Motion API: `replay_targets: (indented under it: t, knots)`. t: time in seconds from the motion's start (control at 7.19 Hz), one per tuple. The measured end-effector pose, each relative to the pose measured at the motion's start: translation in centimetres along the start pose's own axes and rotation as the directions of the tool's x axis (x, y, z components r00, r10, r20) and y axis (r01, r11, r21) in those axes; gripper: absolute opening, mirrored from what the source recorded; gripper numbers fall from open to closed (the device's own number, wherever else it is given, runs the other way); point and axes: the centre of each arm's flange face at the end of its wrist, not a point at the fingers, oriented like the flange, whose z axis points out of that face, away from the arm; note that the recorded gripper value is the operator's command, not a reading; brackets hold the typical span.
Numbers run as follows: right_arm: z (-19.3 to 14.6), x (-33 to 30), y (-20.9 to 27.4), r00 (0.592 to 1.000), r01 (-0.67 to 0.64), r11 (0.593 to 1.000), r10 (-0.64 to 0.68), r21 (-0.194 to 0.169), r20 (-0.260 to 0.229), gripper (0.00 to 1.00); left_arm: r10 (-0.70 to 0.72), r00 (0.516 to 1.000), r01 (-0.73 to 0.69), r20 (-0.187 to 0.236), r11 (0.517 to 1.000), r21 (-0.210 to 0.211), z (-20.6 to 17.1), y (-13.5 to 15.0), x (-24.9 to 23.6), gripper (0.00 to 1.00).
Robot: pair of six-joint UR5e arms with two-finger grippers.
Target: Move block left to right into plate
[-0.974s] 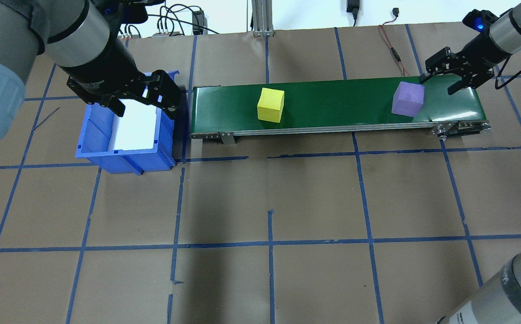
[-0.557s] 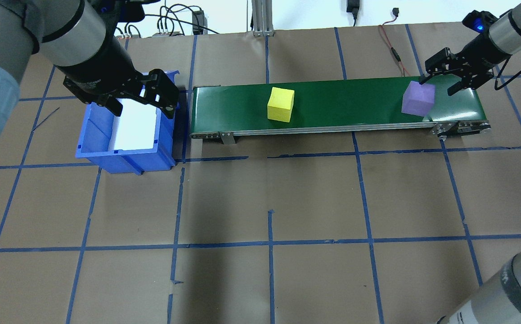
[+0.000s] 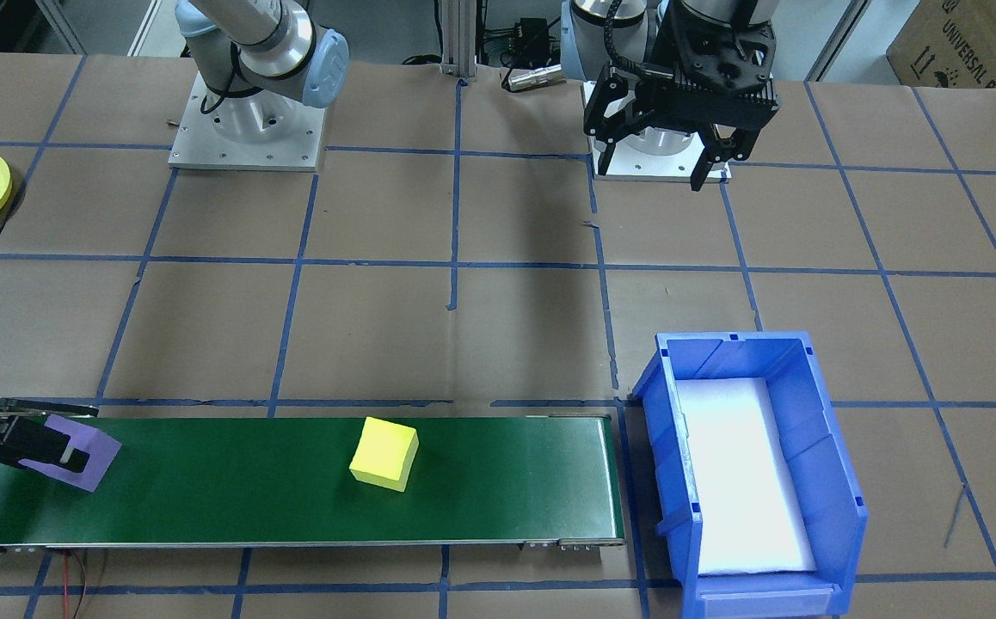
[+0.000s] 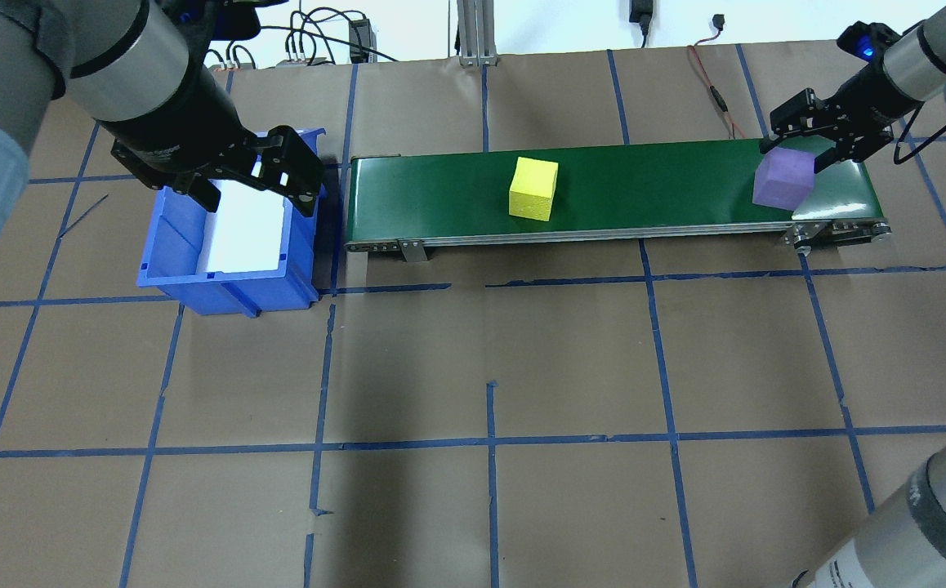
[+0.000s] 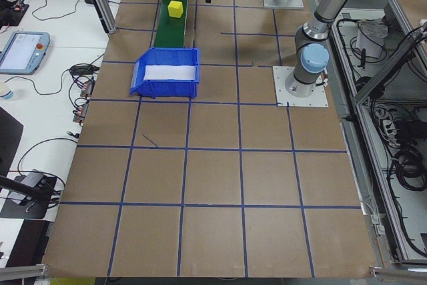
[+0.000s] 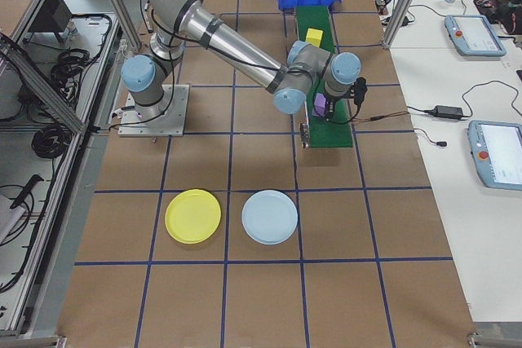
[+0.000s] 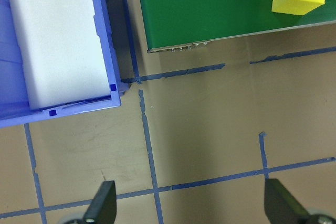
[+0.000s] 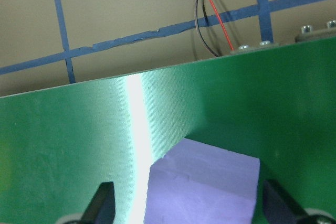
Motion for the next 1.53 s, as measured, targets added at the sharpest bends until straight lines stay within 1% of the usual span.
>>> replay_targets:
  t: [0.14, 0.28, 0.56, 0.7, 0.84, 1.11, 1.25, 1.39, 1.53]
  knots:
    - [0.7, 0.4, -0.3, 1.000, 0.005, 1.000, -0.005, 0.008, -0.009, 1.00, 0.000, 1.000, 0.000, 0.000, 1.000, 0.000, 0.0, 0.0, 0.0, 1.00]
    - [1.2, 0.9, -0.3, 0.999, 0.008, 1.000, -0.008, 0.003, -0.032, 0.72, 0.000, 1.000, 0.000, -0.001, 1.000, 0.001, 0.0, 0.0, 0.0, 1.00]
    - [1.4, 1.7, 0.1, 0.994, 0.010, 1.000, -0.012, -0.023, -0.111, 0.31, -0.001, 1.000, 0.001, -0.001, 1.000, 0.001, 0.0, 0.0, 0.0, 1.00]
    - [1.2, 2.0, 0.2, 0.989, 0.010, 0.999, -0.015, -0.036, -0.148, 0.20, -0.001, 1.000, 0.001, -0.001, 1.000, 0.001, 0.0, 0.0, 0.0, 1.00]
    - [0.3, 2.1, 0.3, 0.981, 0.016, 0.999, -0.023, -0.040, -0.192, 0.18, -0.001, 1.000, 0.001, -0.001, 1.000, 0.001, 0.0, 0.0, 0.0, 1.00]
    - [-3.2, 2.5, 0.7, 0.958, 0.077, 0.997, -0.081, -0.028, -0.273, 0.18, 0.000, 1.000, 0.000, -0.001, 1.000, 0.002, -0.1, 0.0, 0.0, 1.00]
    - [-5.7, 5.1, 1.3, 0.944, 0.122, 0.992, -0.124, -0.025, -0.307, 0.20, -0.001, 1.000, 0.001, -0.001, 1.000, 0.002, -0.1, 0.0, 0.0, 1.00]
    - [-8.5, 9.4, 2.4, 0.926, 0.170, 0.985, -0.171, -0.031, -0.337, 0.20, -0.001, 1.000, 0.001, -0.001, 1.000, 0.003, -0.1, 0.0, 0.0, 1.00]
    - [-10.9, 14.4, 3.9, 0.906, 0.206, 0.977, -0.211, -0.052, -0.368, 0.20, -0.001, 1.000, 0.001, -0.001, 1.000, 0.002, -0.1, 0.0, 0.0, 1.00]
